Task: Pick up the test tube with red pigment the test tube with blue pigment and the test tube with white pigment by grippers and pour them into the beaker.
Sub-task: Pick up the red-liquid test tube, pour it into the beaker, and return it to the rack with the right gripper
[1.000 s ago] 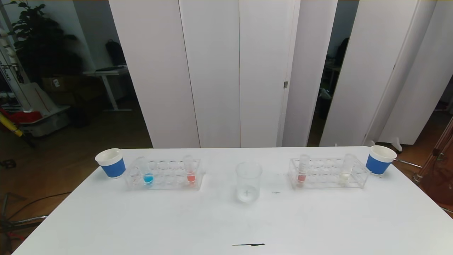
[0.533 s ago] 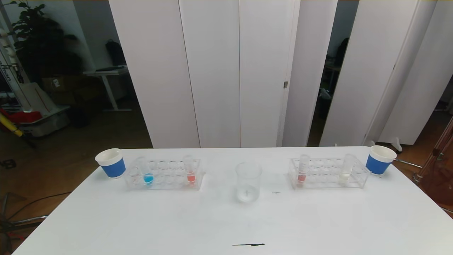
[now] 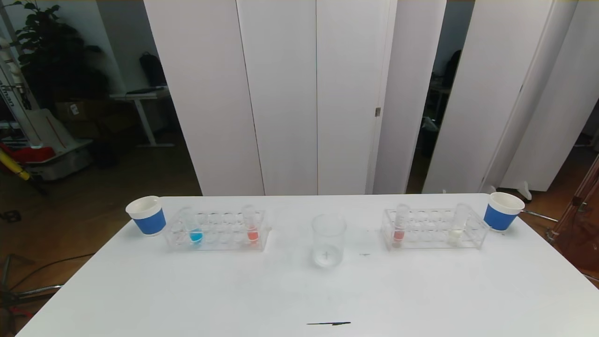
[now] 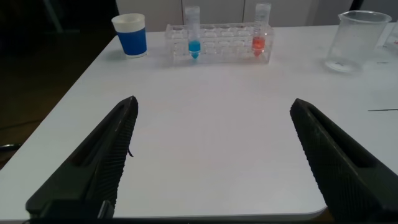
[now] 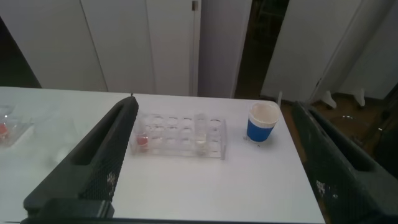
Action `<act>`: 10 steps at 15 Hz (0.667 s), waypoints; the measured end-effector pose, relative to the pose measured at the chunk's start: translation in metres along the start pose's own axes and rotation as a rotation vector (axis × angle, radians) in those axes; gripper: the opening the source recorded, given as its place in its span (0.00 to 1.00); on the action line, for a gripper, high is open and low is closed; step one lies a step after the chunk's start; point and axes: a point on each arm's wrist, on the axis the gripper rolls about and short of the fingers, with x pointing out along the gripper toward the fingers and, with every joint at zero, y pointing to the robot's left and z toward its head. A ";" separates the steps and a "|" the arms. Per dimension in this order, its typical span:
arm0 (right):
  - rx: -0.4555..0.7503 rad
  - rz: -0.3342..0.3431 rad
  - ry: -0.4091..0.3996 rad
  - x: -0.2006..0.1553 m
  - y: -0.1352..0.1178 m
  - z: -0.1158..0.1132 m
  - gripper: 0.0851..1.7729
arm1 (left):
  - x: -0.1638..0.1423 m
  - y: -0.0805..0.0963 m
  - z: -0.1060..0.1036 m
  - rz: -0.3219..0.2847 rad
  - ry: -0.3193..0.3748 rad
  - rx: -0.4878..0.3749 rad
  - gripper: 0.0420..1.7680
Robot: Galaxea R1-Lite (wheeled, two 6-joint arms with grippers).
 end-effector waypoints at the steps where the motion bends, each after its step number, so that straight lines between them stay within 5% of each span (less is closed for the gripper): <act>1: -0.001 0.012 0.009 0.023 0.002 0.002 0.99 | 0.000 0.000 0.000 0.000 0.000 0.000 0.99; 4: 0.006 0.079 0.030 0.084 0.017 -0.012 0.99 | 0.000 0.000 0.000 0.000 0.000 0.000 0.99; 7: 0.023 0.153 0.051 0.127 0.040 -0.049 0.99 | 0.000 0.000 0.000 0.000 0.000 0.000 0.99; 10: 0.033 0.141 0.121 0.145 0.063 -0.093 0.99 | 0.000 0.000 0.000 0.000 0.000 0.000 0.99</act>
